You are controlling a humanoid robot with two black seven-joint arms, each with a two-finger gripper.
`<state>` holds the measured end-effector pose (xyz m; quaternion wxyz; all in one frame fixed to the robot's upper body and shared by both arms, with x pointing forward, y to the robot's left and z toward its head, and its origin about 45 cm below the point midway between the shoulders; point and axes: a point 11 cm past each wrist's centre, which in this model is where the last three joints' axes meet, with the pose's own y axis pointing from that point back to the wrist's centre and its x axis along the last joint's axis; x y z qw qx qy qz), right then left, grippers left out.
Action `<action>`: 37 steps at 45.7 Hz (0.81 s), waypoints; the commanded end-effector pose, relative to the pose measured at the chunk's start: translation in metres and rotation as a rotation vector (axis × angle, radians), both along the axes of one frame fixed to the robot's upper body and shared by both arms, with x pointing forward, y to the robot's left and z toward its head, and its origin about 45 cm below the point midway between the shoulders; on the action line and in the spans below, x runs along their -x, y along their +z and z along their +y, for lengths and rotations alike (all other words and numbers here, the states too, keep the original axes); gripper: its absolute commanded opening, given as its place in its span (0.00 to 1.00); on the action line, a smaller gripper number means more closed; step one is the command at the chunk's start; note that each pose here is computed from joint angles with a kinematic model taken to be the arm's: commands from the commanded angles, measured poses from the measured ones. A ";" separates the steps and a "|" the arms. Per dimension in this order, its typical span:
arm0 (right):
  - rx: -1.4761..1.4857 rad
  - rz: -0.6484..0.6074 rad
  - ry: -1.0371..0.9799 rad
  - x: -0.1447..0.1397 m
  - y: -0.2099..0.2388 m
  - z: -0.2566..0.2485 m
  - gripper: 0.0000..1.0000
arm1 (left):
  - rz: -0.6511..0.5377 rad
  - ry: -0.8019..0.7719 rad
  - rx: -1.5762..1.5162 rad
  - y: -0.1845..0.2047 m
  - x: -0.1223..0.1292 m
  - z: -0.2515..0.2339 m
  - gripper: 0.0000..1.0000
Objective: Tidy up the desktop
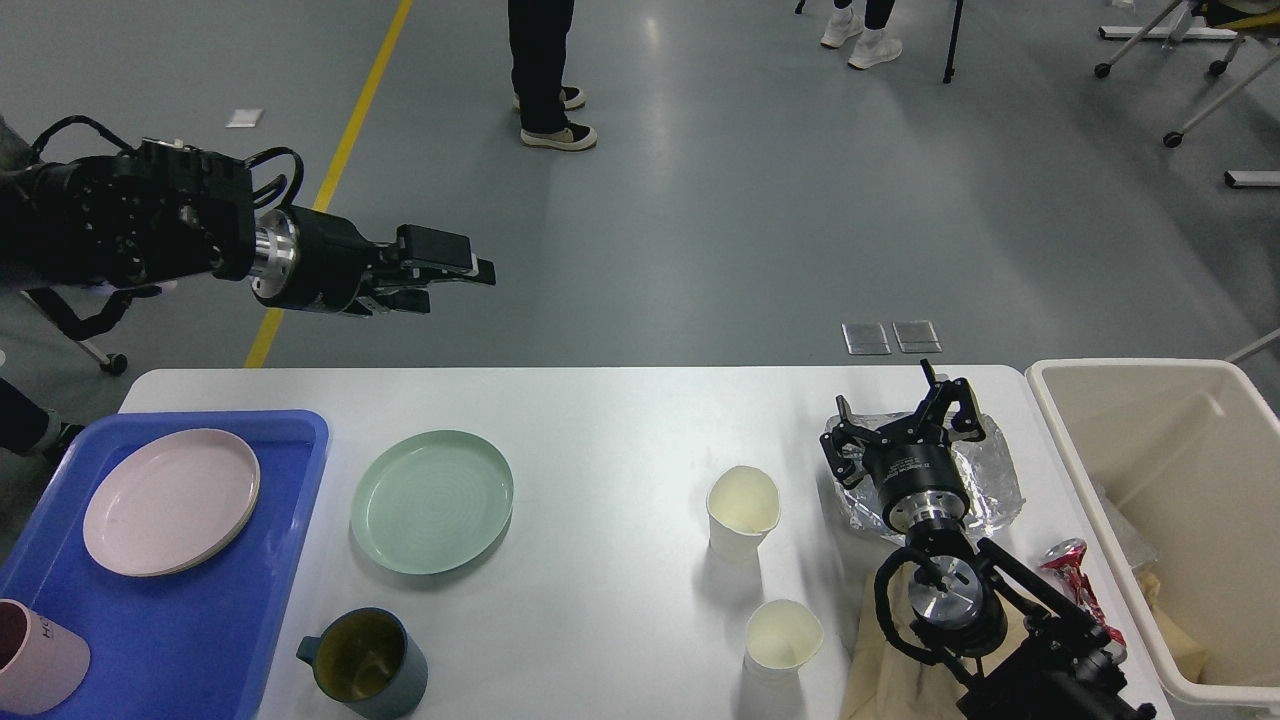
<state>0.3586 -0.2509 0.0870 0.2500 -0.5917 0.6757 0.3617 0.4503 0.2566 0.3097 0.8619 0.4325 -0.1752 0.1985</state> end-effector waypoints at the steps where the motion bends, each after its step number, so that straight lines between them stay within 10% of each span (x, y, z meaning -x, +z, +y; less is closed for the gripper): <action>1: 0.000 0.000 0.000 0.000 0.000 0.000 1.00 | 0.008 -0.068 -0.034 -0.002 0.001 -0.027 0.97; 37: -0.002 -0.002 0.001 -0.001 0.001 0.001 1.00 | -0.087 -0.189 -0.078 0.044 -0.007 -0.082 0.97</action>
